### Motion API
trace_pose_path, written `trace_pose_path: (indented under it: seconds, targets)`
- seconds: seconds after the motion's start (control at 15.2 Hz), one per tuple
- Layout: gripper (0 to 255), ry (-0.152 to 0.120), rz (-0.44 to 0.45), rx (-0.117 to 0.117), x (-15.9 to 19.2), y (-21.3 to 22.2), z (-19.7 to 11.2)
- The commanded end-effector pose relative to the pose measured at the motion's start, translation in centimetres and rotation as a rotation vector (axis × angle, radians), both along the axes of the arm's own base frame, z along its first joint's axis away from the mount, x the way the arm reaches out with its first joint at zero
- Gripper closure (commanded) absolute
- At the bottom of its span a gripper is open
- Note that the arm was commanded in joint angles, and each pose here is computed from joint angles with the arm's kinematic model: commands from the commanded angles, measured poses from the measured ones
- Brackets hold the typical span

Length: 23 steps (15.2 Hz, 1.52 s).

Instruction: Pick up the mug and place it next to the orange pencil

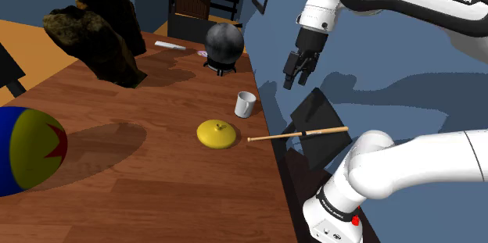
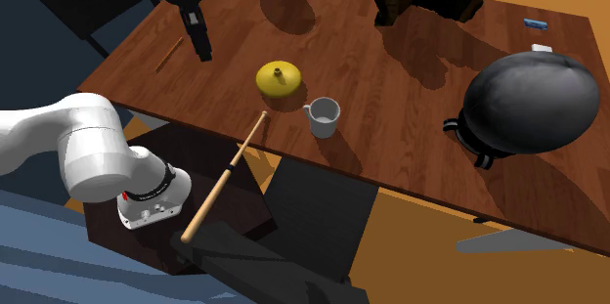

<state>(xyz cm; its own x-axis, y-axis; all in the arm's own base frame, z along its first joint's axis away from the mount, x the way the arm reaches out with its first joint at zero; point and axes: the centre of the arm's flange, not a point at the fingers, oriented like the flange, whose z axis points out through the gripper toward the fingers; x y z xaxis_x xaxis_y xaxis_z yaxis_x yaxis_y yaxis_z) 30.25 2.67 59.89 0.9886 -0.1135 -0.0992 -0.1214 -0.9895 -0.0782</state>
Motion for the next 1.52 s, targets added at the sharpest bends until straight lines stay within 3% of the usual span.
trace_pose_path:
  seconds: [0.0,1.45]
  targets:
    - [0,0.0,0.0,0.0,0.0,0.0,0.0]
    - [0,0.044,0.006,-0.01,18.7,-15.3,-16.8]
